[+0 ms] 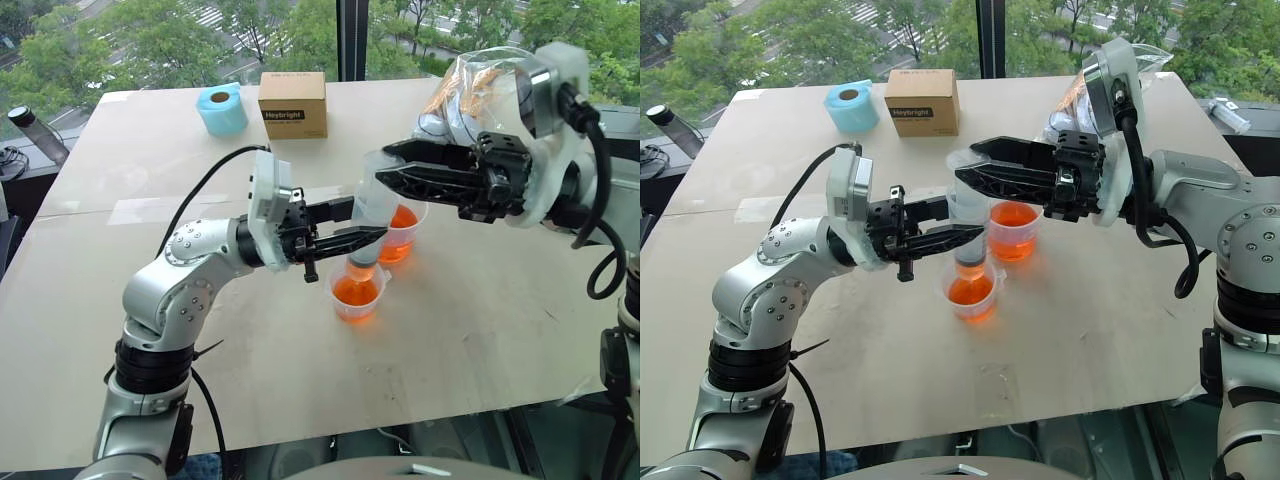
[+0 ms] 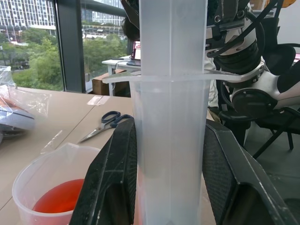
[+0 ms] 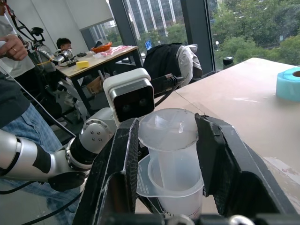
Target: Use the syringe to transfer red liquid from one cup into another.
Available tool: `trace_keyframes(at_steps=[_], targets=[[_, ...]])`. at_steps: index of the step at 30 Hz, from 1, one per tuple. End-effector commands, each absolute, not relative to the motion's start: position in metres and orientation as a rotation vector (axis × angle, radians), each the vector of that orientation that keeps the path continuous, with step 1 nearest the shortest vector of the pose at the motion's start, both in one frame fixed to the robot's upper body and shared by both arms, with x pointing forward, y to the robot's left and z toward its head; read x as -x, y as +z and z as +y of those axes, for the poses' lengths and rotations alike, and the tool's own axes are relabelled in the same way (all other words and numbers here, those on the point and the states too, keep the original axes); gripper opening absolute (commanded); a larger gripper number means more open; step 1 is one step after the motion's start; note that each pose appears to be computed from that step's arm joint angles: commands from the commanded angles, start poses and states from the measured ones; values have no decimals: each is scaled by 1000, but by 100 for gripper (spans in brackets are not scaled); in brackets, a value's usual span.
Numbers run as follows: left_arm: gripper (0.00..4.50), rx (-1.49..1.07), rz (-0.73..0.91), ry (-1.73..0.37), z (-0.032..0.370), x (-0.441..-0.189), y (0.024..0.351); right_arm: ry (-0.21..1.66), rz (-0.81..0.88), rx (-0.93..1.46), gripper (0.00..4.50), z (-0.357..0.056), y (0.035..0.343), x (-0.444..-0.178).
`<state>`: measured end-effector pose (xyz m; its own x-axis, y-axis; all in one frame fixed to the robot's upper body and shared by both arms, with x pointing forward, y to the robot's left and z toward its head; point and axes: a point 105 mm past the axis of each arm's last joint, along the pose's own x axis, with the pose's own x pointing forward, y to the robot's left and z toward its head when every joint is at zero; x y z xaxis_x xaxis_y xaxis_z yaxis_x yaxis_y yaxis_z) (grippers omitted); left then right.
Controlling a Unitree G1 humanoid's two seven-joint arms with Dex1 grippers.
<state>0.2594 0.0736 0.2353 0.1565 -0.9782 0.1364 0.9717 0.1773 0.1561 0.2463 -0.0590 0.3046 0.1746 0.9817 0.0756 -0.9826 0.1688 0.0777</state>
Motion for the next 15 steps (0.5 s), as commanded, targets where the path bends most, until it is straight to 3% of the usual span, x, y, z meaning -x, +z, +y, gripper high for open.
trace_keyframes(at_steps=[1, 15], targets=[[145, -47, -291, -1405, 72, -256, 246, 1399, 40, -47, 134, -59, 292, -242], [145, -43, -310, -1395, 72, -256, 250, 1374, 205, 27, 134, -61, 250, -249]])
